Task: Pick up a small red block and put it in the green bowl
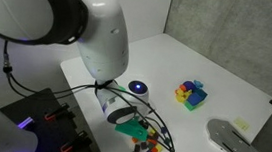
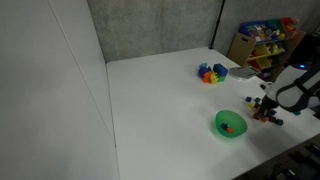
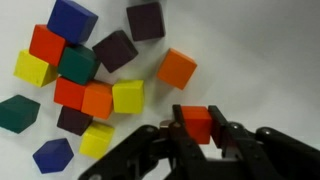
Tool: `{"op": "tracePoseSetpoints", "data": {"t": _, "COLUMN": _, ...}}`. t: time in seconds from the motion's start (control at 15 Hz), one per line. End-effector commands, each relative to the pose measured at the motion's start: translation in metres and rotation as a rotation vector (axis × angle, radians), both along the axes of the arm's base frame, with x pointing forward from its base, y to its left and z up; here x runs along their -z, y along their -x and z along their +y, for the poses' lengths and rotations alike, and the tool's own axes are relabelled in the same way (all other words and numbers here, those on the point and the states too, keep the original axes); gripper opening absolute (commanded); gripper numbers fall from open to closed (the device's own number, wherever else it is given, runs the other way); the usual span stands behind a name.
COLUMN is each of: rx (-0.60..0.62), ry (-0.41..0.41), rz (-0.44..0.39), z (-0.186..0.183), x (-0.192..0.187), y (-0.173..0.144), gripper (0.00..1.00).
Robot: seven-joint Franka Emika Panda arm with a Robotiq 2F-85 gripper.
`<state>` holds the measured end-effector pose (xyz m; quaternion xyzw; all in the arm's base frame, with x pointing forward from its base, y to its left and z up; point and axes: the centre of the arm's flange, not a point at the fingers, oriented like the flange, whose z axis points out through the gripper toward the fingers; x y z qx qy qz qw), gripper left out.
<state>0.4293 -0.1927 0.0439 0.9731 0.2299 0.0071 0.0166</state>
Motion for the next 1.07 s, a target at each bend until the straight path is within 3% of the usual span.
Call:
{"op": "tracePoseSetpoints", "data": {"t": 0.0, "rx": 0.014, "ry": 0.022, "rz": -0.040, "z": 0.034, "x": -0.038, "y": -0.008, "gripper": 0.10}}
{"op": "tracePoseSetpoints", "data": {"t": 0.47, "rx": 0.015, "ry": 0.001, "rz": -0.137, "z": 0.125, "x": -0.113, "y": -0.031, "gripper": 0.10}}
{"op": "tracePoseSetpoints", "data": {"t": 0.8, "rx": 0.016, "ry": -0.059, "rz": -0.113, "z": 0.175, "x": -0.143, "y": -0.022, "gripper": 0.10}}
{"op": "tracePoseSetpoints", "data": {"t": 0.87, "rx": 0.016, "ry": -0.062, "rz": -0.101, "z": 0.179, "x": -0.144, "y": -0.019, "gripper": 0.46}}
{"op": "tracePoseSetpoints", "data": {"t": 1.0, "rx": 0.044, "ry": -0.064, "rz": -0.076, "z": 0.182, "x": -0.146, "y": -0.016, "gripper": 0.61}}
